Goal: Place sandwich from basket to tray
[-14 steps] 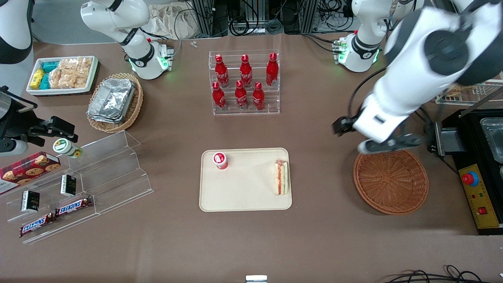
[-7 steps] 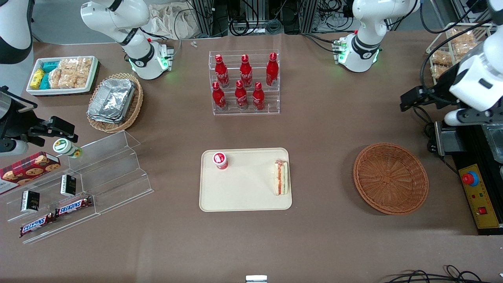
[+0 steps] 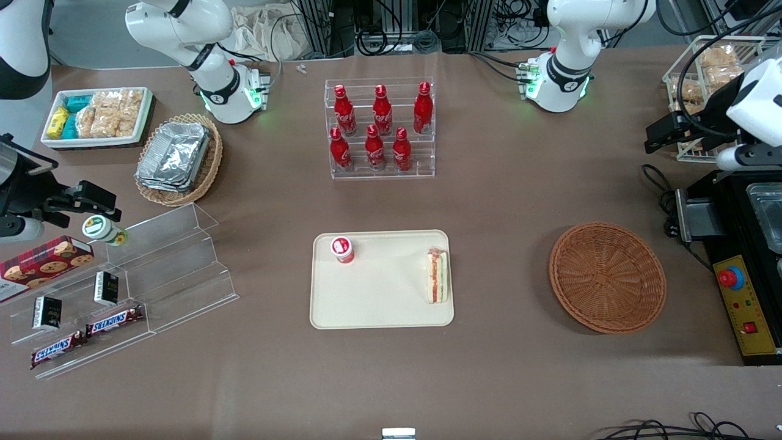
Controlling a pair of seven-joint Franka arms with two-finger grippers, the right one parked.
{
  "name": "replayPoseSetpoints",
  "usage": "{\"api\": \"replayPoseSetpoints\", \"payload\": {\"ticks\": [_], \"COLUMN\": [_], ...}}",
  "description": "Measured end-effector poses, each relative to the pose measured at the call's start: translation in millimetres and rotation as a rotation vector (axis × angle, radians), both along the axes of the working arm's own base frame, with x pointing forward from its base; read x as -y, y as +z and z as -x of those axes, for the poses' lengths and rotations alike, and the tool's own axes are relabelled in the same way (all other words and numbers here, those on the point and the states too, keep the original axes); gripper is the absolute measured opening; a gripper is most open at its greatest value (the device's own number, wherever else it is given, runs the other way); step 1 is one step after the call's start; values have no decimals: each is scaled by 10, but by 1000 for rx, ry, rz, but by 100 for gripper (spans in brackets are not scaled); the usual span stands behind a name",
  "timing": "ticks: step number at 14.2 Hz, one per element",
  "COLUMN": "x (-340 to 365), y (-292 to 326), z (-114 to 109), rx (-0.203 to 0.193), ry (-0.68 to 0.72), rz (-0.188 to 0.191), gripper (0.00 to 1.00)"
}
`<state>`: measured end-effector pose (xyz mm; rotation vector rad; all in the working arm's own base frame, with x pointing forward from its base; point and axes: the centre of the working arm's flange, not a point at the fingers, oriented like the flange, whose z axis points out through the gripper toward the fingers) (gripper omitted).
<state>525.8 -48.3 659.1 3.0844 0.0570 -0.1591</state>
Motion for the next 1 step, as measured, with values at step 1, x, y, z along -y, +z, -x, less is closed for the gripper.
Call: {"api": "replayPoseSetpoints", "payload": {"ticks": [1], "x": [7], "y": [19], "z": [13], "rx": [5], "ry": [-3], "rz": [-12], "gripper": [100]}}
